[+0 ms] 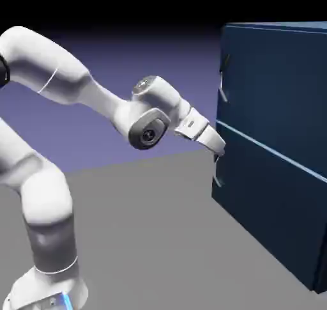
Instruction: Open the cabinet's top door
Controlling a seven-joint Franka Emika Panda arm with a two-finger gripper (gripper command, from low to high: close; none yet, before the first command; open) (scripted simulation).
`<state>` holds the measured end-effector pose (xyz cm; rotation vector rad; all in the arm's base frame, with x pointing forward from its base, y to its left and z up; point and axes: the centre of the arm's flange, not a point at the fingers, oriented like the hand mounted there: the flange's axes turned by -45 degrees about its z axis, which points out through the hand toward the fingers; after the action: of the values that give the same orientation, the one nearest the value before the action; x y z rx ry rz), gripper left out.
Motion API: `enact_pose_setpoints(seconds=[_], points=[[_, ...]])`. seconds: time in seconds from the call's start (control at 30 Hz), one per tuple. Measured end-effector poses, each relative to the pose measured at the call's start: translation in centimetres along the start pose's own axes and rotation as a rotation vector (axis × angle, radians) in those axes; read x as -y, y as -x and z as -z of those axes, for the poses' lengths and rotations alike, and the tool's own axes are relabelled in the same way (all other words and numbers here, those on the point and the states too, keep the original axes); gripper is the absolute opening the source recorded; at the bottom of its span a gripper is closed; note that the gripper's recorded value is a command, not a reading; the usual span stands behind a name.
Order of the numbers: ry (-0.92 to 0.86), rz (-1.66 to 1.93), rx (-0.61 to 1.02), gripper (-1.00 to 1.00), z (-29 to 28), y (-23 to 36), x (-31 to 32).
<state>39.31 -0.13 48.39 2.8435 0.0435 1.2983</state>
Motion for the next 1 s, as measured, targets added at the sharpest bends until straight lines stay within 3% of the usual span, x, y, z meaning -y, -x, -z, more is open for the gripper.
enact_pose_setpoints(seconds=[0.5, 1.0], points=[[0.062, -0.071, -0.318, 0.0, 8.4, -8.9, -0.8], [0.094, -0.077, -0.576, 0.0, 13.3, -13.1, 3.8]])
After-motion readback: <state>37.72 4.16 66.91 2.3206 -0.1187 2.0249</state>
